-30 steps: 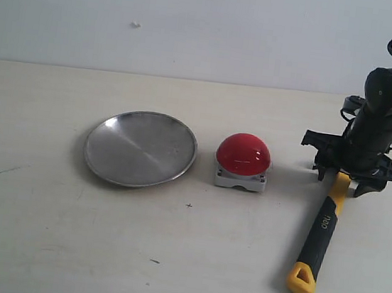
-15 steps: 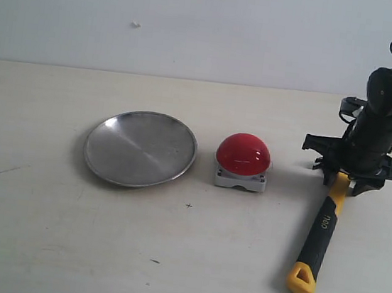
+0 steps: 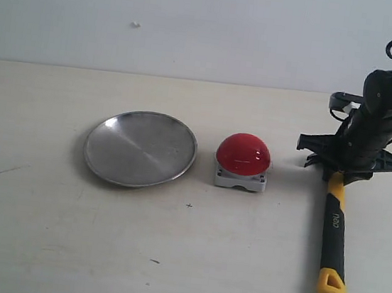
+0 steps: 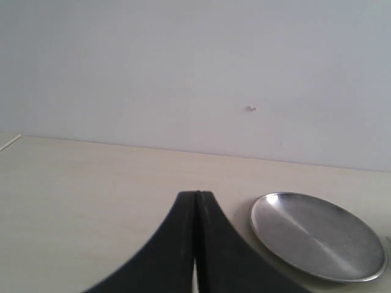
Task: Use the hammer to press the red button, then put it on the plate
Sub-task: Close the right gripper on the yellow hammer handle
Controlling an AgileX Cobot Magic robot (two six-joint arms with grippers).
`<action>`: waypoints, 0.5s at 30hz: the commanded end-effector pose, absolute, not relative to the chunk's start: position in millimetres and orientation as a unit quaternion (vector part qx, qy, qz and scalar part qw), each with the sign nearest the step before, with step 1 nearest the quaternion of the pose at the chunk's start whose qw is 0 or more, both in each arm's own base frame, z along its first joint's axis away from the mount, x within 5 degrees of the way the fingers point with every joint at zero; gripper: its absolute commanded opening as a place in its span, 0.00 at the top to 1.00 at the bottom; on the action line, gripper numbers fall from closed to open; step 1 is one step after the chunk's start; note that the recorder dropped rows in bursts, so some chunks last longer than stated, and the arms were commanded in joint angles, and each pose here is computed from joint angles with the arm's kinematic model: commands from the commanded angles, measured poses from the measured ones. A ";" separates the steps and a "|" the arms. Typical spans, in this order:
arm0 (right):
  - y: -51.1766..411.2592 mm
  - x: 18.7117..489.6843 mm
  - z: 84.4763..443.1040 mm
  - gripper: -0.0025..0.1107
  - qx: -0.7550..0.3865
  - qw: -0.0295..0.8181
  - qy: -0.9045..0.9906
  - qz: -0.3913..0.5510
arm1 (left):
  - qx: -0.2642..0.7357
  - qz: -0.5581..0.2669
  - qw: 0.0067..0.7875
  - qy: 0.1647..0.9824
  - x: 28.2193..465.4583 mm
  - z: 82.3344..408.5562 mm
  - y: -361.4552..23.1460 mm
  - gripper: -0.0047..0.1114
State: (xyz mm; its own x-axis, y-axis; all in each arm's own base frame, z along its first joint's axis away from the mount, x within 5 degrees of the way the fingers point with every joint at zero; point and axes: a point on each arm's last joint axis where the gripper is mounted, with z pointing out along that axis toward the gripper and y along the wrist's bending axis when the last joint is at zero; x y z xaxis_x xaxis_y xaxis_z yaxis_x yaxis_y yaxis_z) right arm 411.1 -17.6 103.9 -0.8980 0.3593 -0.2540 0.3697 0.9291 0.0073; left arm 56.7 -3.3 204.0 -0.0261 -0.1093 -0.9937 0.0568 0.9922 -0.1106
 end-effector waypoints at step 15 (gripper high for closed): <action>-16.9 393.9 164.2 0.98 0.097 0.101 0.990 0.018 | -0.019 -0.058 0.702 0.710 56.4 204.5 -3.1 0.96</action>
